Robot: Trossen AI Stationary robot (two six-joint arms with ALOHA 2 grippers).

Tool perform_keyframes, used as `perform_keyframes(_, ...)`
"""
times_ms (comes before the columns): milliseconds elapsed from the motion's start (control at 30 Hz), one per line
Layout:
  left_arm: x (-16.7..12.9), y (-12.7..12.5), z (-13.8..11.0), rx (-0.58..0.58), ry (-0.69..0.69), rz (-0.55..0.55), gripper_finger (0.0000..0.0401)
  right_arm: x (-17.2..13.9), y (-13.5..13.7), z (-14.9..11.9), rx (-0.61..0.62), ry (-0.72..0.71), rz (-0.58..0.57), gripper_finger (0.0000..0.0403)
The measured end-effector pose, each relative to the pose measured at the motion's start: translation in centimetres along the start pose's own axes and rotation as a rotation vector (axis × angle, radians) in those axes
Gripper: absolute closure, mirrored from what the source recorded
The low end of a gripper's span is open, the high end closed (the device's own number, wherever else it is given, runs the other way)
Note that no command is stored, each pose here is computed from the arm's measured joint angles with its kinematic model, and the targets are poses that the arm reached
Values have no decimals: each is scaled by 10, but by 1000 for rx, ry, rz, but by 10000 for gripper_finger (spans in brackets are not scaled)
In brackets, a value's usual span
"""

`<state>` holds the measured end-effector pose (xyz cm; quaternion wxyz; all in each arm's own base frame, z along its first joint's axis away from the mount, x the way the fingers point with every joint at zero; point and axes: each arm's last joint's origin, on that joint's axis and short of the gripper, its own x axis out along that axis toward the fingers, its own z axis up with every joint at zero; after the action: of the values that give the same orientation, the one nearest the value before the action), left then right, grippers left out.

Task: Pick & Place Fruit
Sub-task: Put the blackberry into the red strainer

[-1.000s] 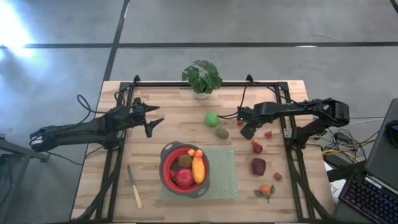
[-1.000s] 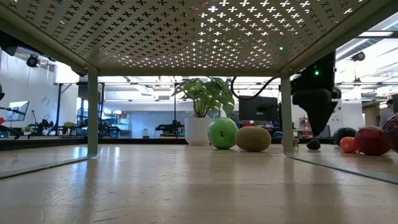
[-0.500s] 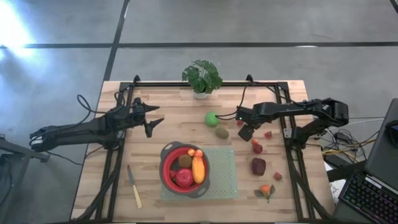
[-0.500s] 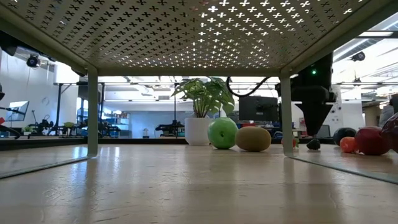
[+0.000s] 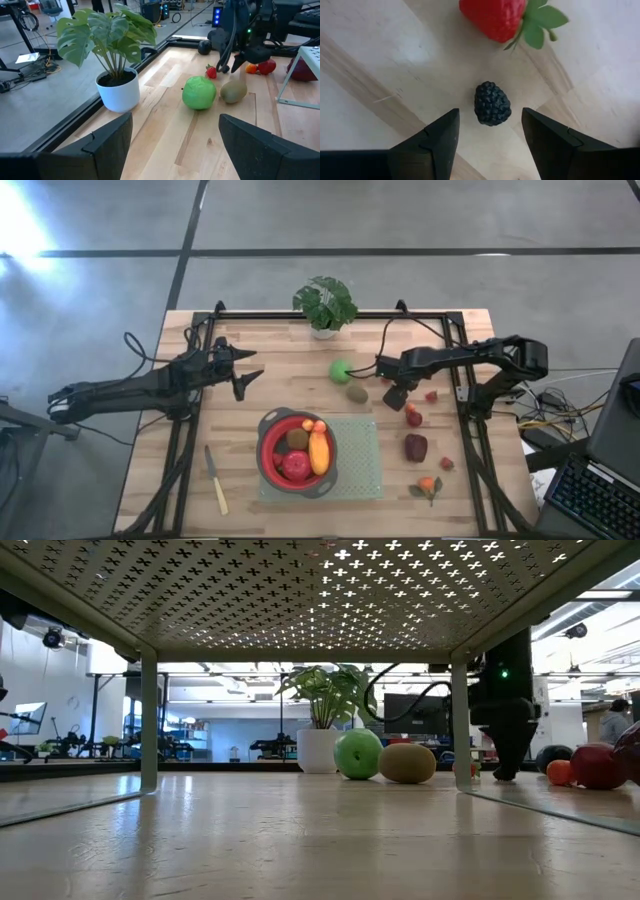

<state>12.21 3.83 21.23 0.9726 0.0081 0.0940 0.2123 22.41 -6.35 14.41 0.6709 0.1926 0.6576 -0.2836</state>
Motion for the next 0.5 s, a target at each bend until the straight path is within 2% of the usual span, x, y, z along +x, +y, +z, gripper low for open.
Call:
perform_keyframes(167, 0, 0, 0, 0, 0, 0, 101, 5, 2, 1, -35, 18, -4, 214)
perform_keyframes(500, 0, 0, 0, 0, 0, 0, 101, 5, 3, 2, -47, 9, 15, 287)
